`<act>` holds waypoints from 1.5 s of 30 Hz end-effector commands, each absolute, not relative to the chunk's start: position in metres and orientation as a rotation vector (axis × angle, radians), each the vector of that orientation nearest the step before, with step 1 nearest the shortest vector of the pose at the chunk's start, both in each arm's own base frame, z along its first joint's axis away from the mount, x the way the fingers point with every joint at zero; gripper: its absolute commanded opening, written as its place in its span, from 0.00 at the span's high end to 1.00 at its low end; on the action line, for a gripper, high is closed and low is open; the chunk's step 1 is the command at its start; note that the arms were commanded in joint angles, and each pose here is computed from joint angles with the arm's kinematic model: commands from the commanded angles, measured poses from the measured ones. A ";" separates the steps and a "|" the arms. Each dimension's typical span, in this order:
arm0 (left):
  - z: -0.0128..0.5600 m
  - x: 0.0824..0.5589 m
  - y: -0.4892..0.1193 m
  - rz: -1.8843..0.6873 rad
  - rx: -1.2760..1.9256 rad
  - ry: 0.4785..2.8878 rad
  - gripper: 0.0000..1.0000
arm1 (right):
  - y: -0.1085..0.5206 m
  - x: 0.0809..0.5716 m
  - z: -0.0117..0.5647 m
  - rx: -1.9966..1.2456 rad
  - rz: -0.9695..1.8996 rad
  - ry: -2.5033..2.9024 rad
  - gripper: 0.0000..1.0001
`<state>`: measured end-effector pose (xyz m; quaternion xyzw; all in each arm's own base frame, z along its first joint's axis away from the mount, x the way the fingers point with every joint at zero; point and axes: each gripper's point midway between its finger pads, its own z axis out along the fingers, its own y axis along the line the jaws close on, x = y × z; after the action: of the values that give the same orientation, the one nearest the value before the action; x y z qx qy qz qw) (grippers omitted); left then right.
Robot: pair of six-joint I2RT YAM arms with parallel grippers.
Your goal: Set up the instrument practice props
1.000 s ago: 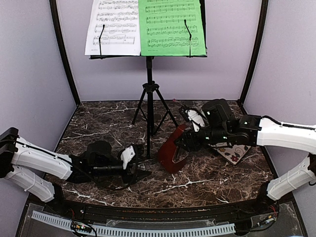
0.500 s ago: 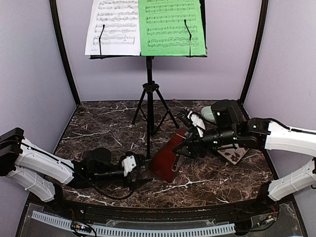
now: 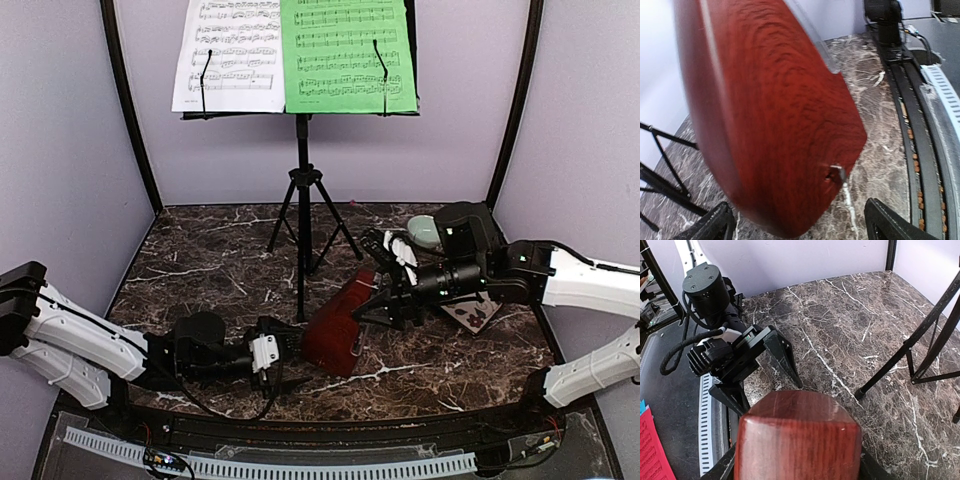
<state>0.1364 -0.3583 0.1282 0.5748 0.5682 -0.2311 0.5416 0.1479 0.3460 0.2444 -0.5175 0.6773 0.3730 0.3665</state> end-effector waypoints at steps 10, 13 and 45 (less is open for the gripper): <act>0.130 0.178 -0.367 -0.476 1.091 1.519 0.03 | 0.361 0.178 0.285 -1.080 0.941 1.672 0.84; 0.123 0.177 -0.374 -0.488 1.118 1.516 0.03 | 0.359 0.182 0.280 -1.070 0.904 1.694 0.84; 0.118 0.179 -0.374 -0.562 1.175 1.521 0.51 | 0.360 0.175 0.273 -1.129 0.852 1.696 0.85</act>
<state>0.1838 -0.3743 0.1089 0.4817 0.6540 -0.2211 0.5397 0.1809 0.3416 0.2224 -0.4520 0.7463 0.2926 0.3913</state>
